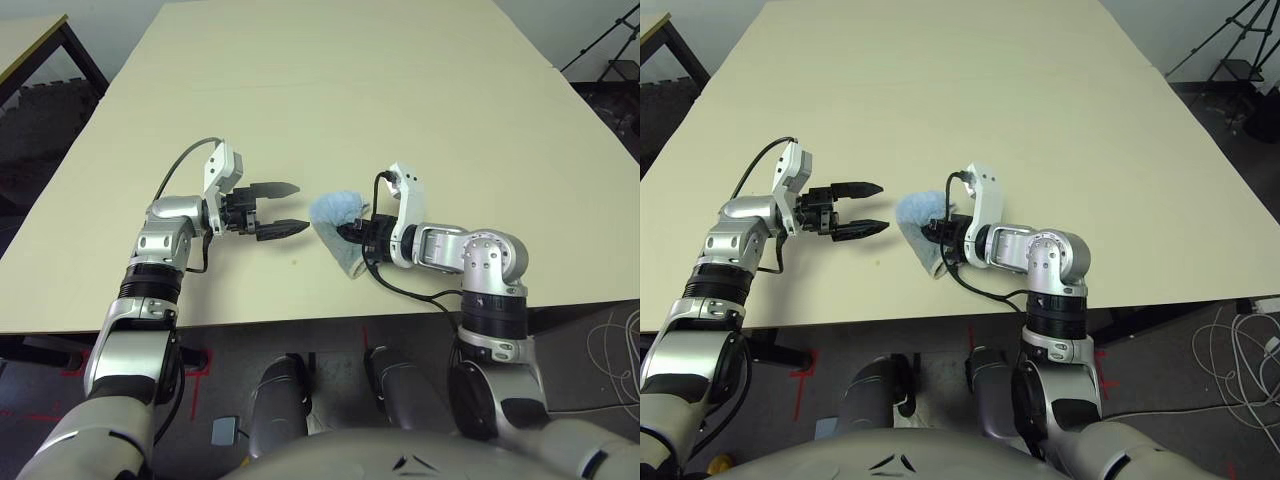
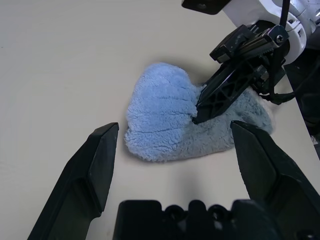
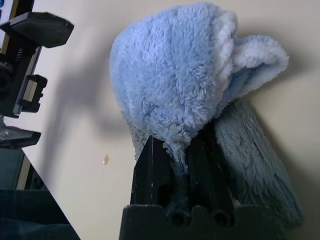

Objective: Wipe the water off the table with a rag.

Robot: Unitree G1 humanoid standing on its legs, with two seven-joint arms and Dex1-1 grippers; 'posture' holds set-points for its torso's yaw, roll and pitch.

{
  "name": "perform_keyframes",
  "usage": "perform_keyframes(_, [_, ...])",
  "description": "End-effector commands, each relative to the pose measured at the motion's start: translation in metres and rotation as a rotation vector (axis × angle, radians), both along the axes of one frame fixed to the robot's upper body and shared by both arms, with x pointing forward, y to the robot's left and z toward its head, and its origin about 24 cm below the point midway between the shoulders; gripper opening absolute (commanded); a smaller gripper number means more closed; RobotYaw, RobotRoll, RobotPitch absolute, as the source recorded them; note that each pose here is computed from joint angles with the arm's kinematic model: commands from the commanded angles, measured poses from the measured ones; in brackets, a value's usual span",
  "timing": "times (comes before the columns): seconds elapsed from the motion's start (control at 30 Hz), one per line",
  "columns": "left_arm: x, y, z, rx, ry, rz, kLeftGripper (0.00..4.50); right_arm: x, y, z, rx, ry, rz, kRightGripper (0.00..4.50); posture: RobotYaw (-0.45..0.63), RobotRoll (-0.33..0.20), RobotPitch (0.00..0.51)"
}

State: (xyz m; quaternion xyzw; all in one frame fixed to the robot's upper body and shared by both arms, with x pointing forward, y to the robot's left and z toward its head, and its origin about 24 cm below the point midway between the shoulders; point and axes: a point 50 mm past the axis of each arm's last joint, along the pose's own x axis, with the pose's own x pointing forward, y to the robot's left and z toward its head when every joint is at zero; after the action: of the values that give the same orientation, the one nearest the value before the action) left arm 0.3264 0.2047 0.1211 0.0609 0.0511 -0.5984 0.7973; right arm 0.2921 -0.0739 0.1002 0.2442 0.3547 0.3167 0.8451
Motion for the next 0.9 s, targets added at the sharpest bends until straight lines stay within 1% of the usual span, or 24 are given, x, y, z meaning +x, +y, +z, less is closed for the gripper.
perform_keyframes(0.03, [-0.002, 0.002, 0.000, 0.006, -0.002, 0.007, 4.50, 0.009, -0.031, -0.018, -0.121, 0.047, -0.135, 0.08, -0.23, 0.000, 0.161])
perform_keyframes(0.17, [0.000, 0.001, 0.001, 0.008, -0.003, 0.003, 4.50, 0.024, -0.063, -0.008, -0.143, -0.001, -0.258, 0.08, -0.25, 0.000, 0.153])
perform_keyframes(0.3, [0.003, -0.003, 0.002, 0.006, -0.008, -0.005, 4.50, 0.036, -0.082, 0.010, -0.126, -0.049, -0.338, 0.07, -0.26, 0.000, 0.150])
perform_keyframes(0.57, [0.007, -0.004, 0.003, 0.008, -0.014, -0.007, 4.50, 0.051, -0.092, 0.043, -0.050, -0.130, -0.400, 0.07, -0.27, 0.000, 0.141])
perform_keyframes(0.7, [0.008, -0.004, 0.002, 0.010, -0.016, -0.003, 4.50, 0.056, -0.092, 0.067, 0.017, -0.202, -0.387, 0.07, -0.27, 0.000, 0.141])
perform_keyframes(0.8, [0.008, -0.003, 0.002, 0.010, -0.017, 0.000, 4.50, 0.057, -0.099, 0.081, 0.005, -0.247, -0.381, 0.07, -0.26, 0.000, 0.141])
perform_keyframes(0.9, [0.008, -0.001, 0.002, 0.010, -0.016, 0.012, 4.50, 0.059, -0.119, 0.104, -0.036, -0.333, -0.409, 0.07, -0.26, 0.000, 0.142])
